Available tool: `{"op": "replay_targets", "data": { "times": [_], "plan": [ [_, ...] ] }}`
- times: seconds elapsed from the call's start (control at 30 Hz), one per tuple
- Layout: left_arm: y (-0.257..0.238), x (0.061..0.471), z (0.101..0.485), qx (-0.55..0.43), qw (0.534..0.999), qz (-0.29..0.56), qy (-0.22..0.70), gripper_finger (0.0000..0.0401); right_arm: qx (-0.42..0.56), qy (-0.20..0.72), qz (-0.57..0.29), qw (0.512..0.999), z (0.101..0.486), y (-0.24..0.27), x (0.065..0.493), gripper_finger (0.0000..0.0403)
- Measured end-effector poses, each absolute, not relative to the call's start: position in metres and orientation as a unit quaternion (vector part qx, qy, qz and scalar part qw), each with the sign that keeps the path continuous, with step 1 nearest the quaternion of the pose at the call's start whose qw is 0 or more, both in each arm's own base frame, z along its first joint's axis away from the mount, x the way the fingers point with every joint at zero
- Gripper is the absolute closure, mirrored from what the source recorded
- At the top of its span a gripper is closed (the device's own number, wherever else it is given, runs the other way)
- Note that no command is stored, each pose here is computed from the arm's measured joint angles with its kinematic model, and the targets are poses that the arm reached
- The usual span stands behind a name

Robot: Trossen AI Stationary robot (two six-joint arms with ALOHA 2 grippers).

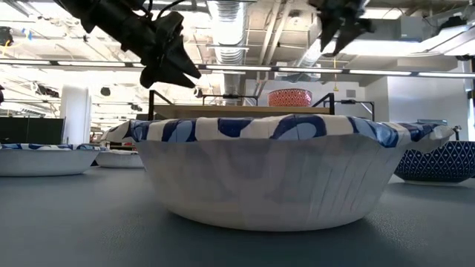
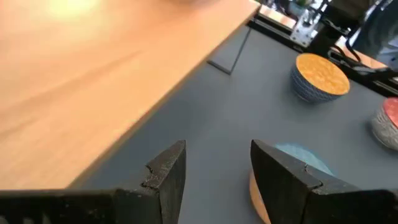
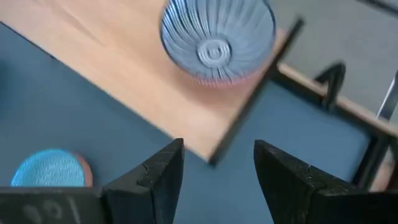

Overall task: Place and stack bowls onto a shelf
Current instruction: Stack the light blue bowl on top of the blue bowl on the shelf

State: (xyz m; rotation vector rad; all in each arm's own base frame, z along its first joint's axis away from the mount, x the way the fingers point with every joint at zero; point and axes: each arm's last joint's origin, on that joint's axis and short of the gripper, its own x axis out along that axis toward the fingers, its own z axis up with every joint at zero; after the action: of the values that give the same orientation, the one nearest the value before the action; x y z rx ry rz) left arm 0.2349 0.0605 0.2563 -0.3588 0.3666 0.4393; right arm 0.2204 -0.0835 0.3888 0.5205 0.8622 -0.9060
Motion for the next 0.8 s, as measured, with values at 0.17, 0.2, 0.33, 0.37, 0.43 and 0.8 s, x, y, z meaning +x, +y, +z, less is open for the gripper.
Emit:
{"op": "replay_targets", "data": {
  "times": [0.17,0.2,0.33,0.37,0.43,0.8],
  "plan": [
    [0.058,0.236,0.258,-0.178,0.946,0.208,0.175,0.0237,0.269,0.418,-0.407,0.766,0.364,-0.054,0.202,0.0182],
    [0.057,0.236,0.258,-0.179,0.946,0.207,0.175,0.0237,0.278,0.421,-0.403,0.763,0.358,-0.05,0.2,0.0182],
    [0.049,0.247,0.249,-0.191,0.945,0.189,0.188,0.0237,0.307,0.422,-0.408,0.749,0.335,-0.037,0.194,0.0182],
    [0.046,0.251,0.242,-0.191,0.943,0.179,0.204,0.0237,0.313,0.42,-0.409,0.747,0.331,-0.035,0.193,0.0182],
    [0.041,0.26,0.228,-0.192,0.938,0.162,0.236,0.0237,0.322,0.415,-0.409,0.746,0.326,-0.031,0.194,0.0182],
    [0.032,0.318,0.187,-0.21,0.909,0.146,0.329,0.0237,0.33,0.414,-0.397,0.75,0.32,-0.017,0.202,0.0182]
  ]
}}
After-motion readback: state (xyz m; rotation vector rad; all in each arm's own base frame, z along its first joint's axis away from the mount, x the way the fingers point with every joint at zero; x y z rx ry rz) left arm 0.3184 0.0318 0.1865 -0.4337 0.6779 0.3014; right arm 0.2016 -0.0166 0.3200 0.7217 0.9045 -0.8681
